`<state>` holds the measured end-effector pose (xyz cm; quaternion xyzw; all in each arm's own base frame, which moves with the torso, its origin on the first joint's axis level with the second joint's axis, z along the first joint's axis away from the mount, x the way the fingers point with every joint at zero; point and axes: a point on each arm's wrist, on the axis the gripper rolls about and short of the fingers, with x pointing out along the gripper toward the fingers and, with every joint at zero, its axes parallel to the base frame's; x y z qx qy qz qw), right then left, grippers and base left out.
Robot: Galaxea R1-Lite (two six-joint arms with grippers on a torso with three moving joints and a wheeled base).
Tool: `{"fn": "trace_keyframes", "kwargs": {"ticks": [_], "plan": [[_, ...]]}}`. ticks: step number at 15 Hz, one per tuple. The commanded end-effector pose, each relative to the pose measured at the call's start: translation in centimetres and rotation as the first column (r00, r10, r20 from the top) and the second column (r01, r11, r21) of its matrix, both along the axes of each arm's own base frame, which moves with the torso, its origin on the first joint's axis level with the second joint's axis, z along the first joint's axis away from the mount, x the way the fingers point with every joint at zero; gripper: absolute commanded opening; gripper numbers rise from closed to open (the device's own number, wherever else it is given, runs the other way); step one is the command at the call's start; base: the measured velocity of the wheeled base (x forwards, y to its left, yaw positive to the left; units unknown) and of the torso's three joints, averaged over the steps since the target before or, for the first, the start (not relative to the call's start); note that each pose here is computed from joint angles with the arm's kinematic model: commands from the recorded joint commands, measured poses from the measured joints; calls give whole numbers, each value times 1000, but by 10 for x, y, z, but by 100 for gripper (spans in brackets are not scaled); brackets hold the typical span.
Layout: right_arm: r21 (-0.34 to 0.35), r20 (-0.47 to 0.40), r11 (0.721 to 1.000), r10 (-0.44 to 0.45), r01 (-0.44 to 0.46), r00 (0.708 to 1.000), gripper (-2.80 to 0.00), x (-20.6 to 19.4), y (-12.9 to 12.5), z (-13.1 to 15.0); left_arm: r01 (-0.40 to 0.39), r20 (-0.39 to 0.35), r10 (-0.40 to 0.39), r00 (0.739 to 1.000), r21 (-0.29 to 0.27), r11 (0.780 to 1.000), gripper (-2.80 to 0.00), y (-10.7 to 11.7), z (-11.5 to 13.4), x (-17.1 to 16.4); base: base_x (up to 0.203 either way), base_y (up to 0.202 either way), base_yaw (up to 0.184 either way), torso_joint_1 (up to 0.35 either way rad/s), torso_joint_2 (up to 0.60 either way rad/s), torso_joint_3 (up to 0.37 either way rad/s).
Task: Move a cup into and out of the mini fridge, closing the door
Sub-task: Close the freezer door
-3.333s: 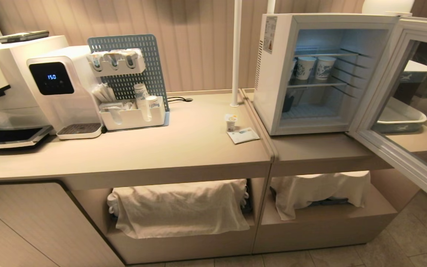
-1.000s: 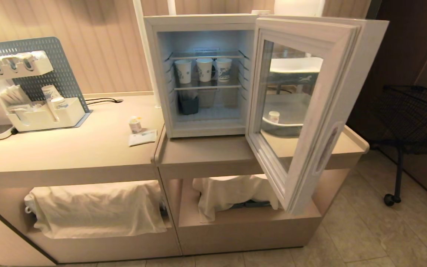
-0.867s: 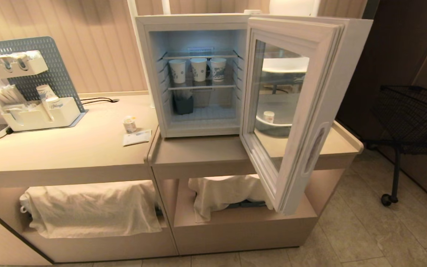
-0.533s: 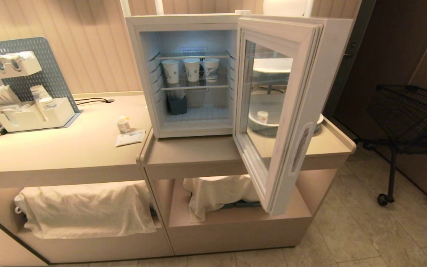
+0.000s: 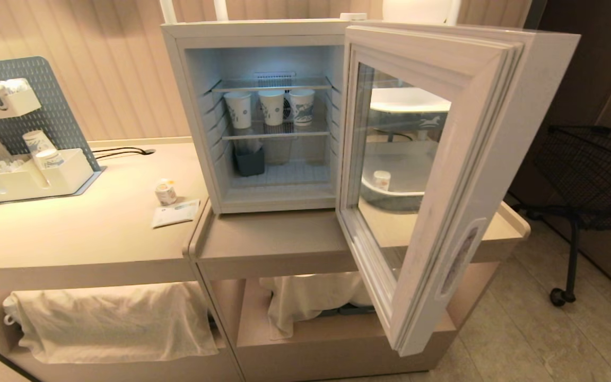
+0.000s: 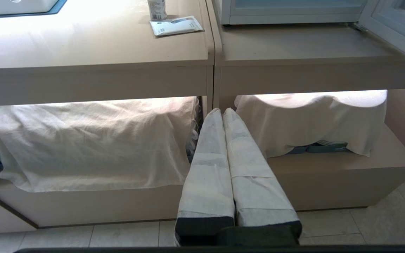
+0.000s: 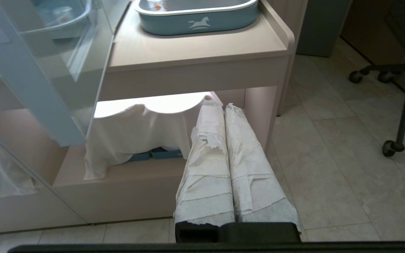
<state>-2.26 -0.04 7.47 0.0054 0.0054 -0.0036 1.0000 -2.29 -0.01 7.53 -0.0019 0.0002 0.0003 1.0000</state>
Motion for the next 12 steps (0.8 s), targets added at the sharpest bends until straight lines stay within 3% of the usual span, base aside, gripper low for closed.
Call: {"fn": "trace_keyframes", "kwargs": {"ticks": [1,3,4,6,9,11,12], "plan": [[-2,1,1000,0,0,1000,-280,0,0,1,-1,0,1,1000,-1,1000,-280,0,0,0,92,0,3,17,7,-2],[9,40,1000,0,-1,999,-280,-4,0,31,-1,-1,1,1000,-1,1000,-280,0,0,0,0,0,0,0,0,0],[46,18,999,1,-2,1000,-280,-1,0,51,-1,0,1,1000,-1,1000,-280,0,0,0,0,0,0,0,0,0],[149,-117,989,17,1,993,-280,26,0,86,-1,0,1,1000,-1,1000,-280,0,0,0,0,0,0,0,0,0],[283,-405,959,106,14,908,-280,125,2,111,-1,0,1,1000,-4,1000,-280,0,0,0,0,0,0,0,0,0],[407,-464,914,218,-12,859,-280,198,-2,109,-1,0,1,1000,-4,1000,-280,0,0,0,0,0,0,0,0,0],[491,-457,870,299,-43,837,-280,232,-5,107,-1,0,1,1000,-4,1000,-280,0,0,0,0,0,0,0,0,0]]}}
